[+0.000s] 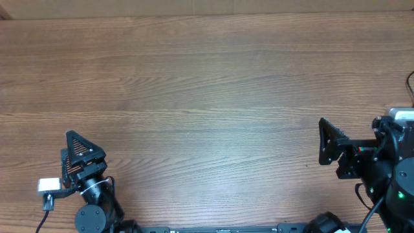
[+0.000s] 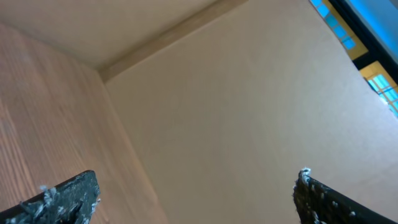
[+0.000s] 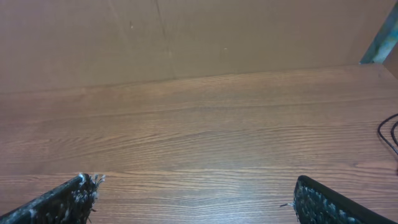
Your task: Untangle cables
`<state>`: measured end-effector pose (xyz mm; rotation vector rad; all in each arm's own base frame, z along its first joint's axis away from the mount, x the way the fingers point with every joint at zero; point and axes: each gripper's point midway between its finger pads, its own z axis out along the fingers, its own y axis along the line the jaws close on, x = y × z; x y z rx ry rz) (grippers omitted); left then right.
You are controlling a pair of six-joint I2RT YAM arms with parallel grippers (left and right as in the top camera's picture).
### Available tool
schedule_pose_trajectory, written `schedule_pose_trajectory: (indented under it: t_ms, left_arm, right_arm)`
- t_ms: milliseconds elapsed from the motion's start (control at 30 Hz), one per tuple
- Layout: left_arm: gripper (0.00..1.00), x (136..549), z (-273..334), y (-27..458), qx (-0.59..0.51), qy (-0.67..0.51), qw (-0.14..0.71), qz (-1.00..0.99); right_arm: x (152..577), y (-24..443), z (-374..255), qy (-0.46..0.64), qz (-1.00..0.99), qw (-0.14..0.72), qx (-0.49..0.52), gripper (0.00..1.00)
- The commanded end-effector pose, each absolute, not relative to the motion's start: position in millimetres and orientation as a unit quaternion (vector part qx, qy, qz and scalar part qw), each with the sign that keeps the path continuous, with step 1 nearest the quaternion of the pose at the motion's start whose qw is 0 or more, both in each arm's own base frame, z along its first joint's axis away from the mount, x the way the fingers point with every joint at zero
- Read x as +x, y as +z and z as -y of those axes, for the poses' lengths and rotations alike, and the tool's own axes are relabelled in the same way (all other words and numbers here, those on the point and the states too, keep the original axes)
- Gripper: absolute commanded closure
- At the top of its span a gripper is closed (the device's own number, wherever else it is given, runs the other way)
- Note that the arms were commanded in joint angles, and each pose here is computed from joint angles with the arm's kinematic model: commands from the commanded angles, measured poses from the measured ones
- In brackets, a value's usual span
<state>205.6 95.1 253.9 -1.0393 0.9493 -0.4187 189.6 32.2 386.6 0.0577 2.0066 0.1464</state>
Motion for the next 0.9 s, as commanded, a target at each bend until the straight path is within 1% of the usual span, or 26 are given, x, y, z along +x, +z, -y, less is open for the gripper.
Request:
schedule_pose_trajectory:
  t_ms: [0, 233, 400, 567, 767, 867]
  left_arm:
    - [0.00, 204.6, -102.1, 240.8, -0.489, -0.183, 0.745, -0.415]
    - [0.00, 212.5, -104.8, 196.7, -0.503, -0.150, 0.721, -0.452]
    - [0.00, 213.3, -105.0, 164.7, -0.491, -0.081, 0.689, -0.527]
    - [0.01, 217.9, -98.2, 164.2, -0.392, 0.008, 0.693, -0.606]
    - [0.00, 226.0, -84.6, 164.0, -0.328, 0.015, 0.692, -0.643]
    - [0.00, 226.5, -83.7, 163.9, -0.315, 0.024, 0.691, -0.650]
  right_arm:
    - [189.3, 387.2, -30.4, 0.058, -0.841, 0.538, 0.026, 0.00]
    - [189.3, 387.2, -30.4, 0.058, -0.841, 0.538, 0.026, 0.00]
    - [189.3, 387.2, -30.4, 0.058, -0.841, 0.538, 0.026, 0.00]
    - [189.3, 387.2, -30.4, 0.058, -0.841, 0.538, 0.026, 0.00]
    - [189.3, 387.2, -30.4, 0.058, -0.841, 0.538, 0.026, 0.00]
    - [189.3, 387.2, -30.4, 0.058, -0.841, 0.538, 0.026, 0.00]
